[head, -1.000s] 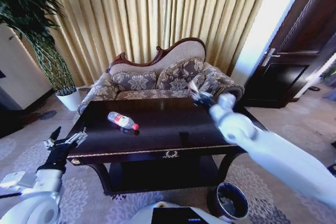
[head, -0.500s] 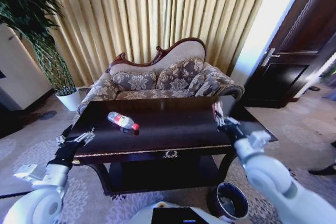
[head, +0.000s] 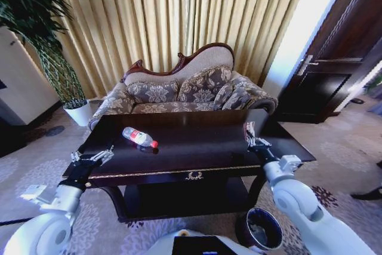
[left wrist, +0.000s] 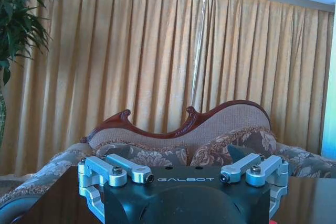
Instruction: Move to the front of the table and place the trash on the table into the trash bin.
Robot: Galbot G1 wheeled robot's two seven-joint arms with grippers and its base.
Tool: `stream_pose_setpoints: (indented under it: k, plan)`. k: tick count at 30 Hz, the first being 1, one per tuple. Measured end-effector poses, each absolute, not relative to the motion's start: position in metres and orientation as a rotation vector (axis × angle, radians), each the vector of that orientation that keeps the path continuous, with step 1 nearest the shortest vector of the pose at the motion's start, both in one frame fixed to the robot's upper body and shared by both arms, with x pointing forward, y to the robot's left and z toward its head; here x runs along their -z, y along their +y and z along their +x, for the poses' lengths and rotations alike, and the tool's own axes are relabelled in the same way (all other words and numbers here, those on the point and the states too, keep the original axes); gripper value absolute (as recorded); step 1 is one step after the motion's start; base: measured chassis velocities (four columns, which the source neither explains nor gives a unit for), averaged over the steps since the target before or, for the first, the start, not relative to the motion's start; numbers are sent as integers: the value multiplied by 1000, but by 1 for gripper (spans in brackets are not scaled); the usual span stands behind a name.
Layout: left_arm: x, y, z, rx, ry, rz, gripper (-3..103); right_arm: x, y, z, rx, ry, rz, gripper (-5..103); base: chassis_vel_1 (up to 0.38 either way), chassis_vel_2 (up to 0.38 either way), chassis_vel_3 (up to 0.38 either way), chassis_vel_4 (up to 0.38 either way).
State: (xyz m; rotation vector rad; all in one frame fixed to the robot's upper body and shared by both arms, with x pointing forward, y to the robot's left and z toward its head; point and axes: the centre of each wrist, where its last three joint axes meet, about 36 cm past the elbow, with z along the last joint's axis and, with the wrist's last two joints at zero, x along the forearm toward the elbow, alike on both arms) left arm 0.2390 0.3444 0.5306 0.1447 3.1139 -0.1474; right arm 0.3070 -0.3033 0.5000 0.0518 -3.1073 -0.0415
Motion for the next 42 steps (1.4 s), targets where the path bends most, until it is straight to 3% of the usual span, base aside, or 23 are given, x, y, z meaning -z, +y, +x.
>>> stream_pose_setpoints:
  k: [42]
  plan:
    - [-538, 333, 232, 139, 3133, 75, 100, -511, -290, 274, 27, -3118, 116, 0, 44, -41, -40, 44]
